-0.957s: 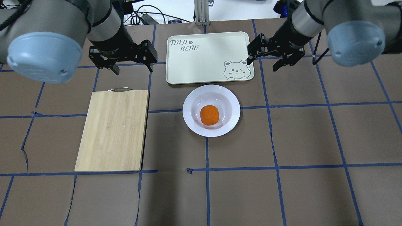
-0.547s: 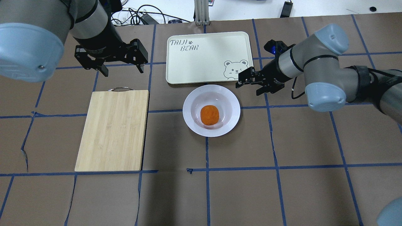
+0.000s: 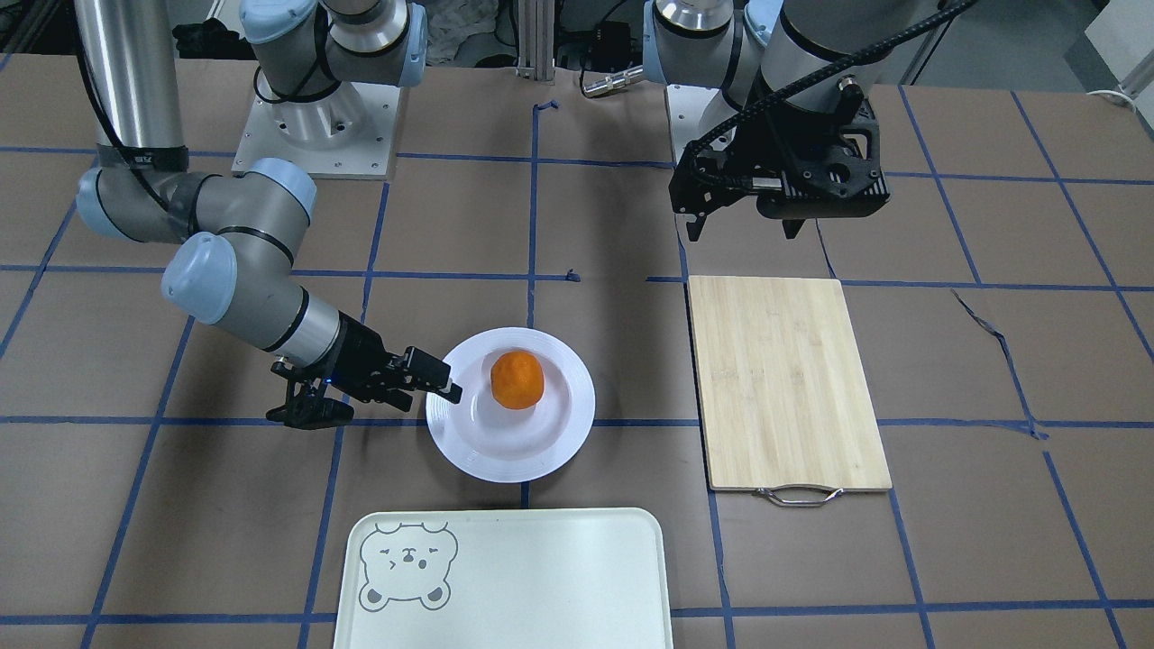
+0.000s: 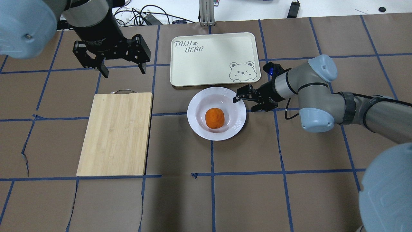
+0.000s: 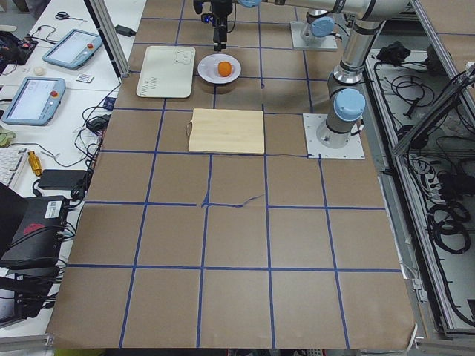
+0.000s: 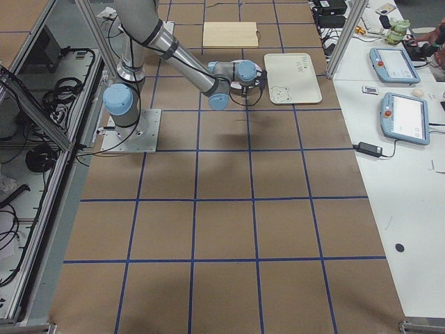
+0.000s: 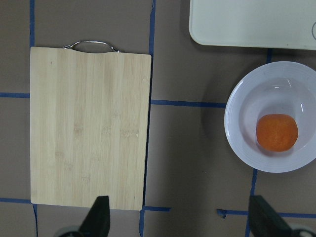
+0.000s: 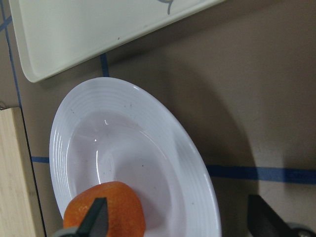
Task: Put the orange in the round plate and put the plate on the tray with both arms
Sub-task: 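Move the right gripper down to grasp the white plate's rim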
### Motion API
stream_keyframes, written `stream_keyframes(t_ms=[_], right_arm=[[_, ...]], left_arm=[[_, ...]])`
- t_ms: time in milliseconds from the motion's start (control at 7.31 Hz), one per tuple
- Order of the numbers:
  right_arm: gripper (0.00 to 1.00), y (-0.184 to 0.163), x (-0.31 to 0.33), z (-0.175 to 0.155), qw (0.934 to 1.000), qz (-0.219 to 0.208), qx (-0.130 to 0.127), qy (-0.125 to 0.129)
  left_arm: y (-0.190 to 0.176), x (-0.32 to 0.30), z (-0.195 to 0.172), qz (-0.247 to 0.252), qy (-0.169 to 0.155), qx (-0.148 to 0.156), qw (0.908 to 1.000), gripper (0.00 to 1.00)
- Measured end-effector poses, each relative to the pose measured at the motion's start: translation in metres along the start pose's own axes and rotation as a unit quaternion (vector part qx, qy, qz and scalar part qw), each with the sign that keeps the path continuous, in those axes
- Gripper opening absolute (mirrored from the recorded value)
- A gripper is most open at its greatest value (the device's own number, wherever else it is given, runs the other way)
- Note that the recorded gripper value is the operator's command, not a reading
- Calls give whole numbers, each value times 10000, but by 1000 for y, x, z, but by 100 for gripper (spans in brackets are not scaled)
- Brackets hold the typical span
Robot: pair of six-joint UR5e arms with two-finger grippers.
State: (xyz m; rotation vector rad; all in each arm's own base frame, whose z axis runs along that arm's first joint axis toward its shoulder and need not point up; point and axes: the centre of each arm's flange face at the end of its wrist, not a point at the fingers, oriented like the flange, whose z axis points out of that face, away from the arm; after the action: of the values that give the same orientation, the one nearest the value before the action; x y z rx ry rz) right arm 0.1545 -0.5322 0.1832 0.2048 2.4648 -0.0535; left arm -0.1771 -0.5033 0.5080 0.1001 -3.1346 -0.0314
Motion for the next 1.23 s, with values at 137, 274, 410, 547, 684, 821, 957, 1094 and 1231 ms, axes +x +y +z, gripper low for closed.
stream_keyframes(t_ms=[137, 274, 410, 547, 684, 821, 957, 1094, 1231], right_arm=[[100, 3, -2, 7, 10000, 19, -42, -35], [100, 5, -1, 13, 9999, 43, -97, -43], [100, 7, 1, 19, 9999, 58, -141, -43], [100, 8, 1, 23, 9999, 49, -156, -44], [100, 9, 0, 26, 9998, 28, -175, -44], [99, 11, -2, 30, 9998, 6, -200, -43], [98, 12, -2, 33, 9997, 0, -221, -41], [94, 12, 0, 37, 9997, -7, -227, -41], [86, 11, 1, 39, 9998, -23, -213, -44]], left_arm=[[0, 0, 0, 2, -1, -1, 10000, 100], [0, 0, 0, 2, -13, 1, 10000, 100], [0, 0, 0, 2, -24, 1, 10000, 100], [0, 0, 0, 3, -29, 1, 10000, 100], [0, -1, 0, 1, -33, 2, 10000, 100], [0, -1, 0, -1, -37, 4, 10000, 100], [0, -1, 0, 1, -41, 4, 10000, 100], [0, -1, 0, 2, -45, 2, 10000, 100], [0, -1, 0, 2, -47, 0, 10000, 100]])
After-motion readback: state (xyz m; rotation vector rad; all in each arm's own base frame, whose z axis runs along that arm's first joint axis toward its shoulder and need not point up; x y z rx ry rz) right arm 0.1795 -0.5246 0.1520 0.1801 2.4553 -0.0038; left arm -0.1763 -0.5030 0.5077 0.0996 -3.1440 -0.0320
